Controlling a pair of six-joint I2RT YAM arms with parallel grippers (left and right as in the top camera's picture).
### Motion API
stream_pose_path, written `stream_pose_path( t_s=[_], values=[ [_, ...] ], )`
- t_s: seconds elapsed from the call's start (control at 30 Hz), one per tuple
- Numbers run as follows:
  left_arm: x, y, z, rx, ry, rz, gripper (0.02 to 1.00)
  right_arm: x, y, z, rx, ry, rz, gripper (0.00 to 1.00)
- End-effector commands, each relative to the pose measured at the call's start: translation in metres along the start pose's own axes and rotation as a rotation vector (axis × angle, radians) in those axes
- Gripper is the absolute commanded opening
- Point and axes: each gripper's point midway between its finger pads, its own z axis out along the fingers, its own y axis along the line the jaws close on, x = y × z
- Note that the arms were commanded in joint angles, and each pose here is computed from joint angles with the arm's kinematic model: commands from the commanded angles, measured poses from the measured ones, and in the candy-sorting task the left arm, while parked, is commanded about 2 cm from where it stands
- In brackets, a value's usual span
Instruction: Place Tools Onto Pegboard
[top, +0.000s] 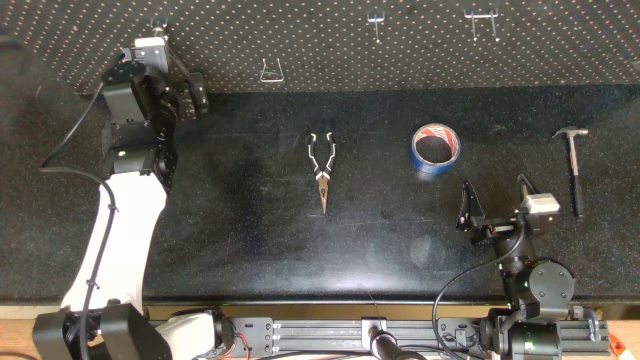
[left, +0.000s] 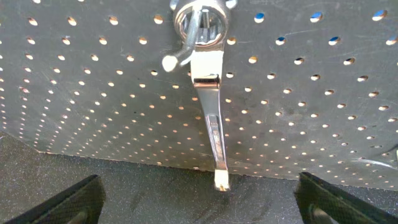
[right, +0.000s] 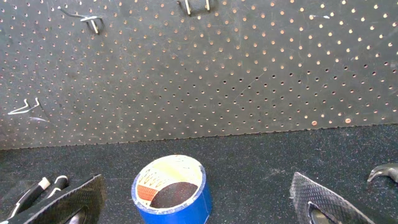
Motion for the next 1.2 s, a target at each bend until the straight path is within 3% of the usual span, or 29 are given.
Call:
stream_pose_path(
  t_s=[0.03, 0.2, 0.4, 0.67, 0.73, 0.83, 1.0, 1.2],
  values=[
    [-0.012, -0.002, -0.010, 0.009, -0.016, 0.007, 0.996, 0.002, -0.001, 0.000, 0.005, 0.001, 0.007, 0.972],
    [-0.012, 0.016, -0.035, -0.084, 0.000, 0.006, 0.996, 0.002, -0.001, 0.000, 0.005, 0.001, 0.007, 0.972],
    [-0.023, 0.017, -0.077, -0.087, -0.035, 0.007, 0.996, 0.002, -0.001, 0.000, 0.005, 0.001, 0.007, 0.972],
    [0.012, 0.037, -0.132, -0.190, 0.088, 0.023, 0.996, 0.002, -0.001, 0.000, 0.005, 0.001, 0.007, 0.972],
    [0.020, 0.034, -0.134, -0.171, 0.118, 0.026, 0.993, 0.002, -0.001, 0.000, 0.005, 0.001, 0.007, 0.972],
    [0.019, -0.009, -0.130, 0.072, 0.108, -0.013, 0.996, 0.002, -0.001, 0.000, 0.005, 0.001, 0.007, 0.972],
    [0.041, -0.034, -0.105, 0.090, 0.232, -0.213, 0.996, 0.002, -0.001, 0.000, 0.005, 0.001, 0.007, 0.972],
    [0.124, -0.095, -0.096, 0.108, 0.610, -0.289, 0.996, 0.002, -0.001, 0.000, 0.005, 0.001, 0.007, 0.972]
  ],
)
